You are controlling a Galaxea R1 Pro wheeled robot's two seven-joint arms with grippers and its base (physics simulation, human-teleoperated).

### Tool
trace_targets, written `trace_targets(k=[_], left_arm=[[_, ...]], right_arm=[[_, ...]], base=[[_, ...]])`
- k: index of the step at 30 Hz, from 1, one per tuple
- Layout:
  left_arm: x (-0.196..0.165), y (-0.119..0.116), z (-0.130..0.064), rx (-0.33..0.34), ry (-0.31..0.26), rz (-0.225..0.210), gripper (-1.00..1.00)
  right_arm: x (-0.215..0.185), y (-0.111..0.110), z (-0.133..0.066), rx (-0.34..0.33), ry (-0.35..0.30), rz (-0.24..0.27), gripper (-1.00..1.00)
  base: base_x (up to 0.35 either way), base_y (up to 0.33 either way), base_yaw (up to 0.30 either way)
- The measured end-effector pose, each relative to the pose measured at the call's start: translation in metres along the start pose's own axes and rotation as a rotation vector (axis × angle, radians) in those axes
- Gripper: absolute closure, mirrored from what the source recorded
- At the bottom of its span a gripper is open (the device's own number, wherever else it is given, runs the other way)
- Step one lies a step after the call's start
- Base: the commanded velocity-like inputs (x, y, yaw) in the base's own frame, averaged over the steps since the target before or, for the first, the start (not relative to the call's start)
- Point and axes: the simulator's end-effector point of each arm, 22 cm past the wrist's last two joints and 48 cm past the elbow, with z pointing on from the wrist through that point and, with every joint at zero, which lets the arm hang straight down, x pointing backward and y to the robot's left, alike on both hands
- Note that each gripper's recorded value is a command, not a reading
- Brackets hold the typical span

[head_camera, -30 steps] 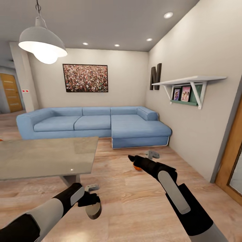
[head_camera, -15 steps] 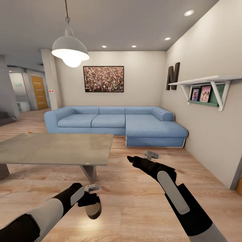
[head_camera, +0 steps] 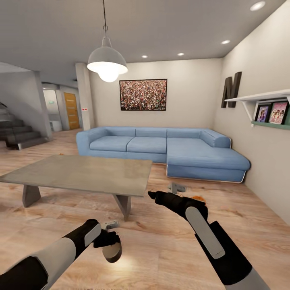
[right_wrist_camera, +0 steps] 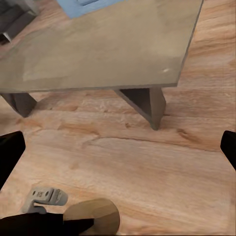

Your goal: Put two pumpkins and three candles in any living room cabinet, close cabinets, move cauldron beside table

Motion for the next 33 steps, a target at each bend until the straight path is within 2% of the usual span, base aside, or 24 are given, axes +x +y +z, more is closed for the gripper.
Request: trace_targets(k=[3, 7, 18, 33], left_arm=[[0.000, 0.001, 0.000, -0.001, 0.000, -0.002, 1.00], [-0.001, 0.001, -0.001, 0.000, -0.002, -0.003, 1.00], [-0.003, 0.005, -0.004, -0.001, -0.009, -0.008, 1.00], [-0.005, 0.004, -0.006, 0.000, -0.016, -0.008, 1.00]], right_arm=[[0.012, 0.007, 0.000, -0.014, 0.046, -0.033, -1.00], [0.018, 0.015, 0.000, -0.028, 0.064, -0.043, -1.00], [0.018, 0.021, -0.001, -0.036, 0.067, -0.048, -1.00], [0.021, 0.027, -0.003, -0.045, 0.071, -0.064, -1.00]], base=[[0.000, 0.000, 0.289], [0.000, 0.000, 0.289], [0.016, 0.032, 0.289], [0.091, 0.216, 0.289]])
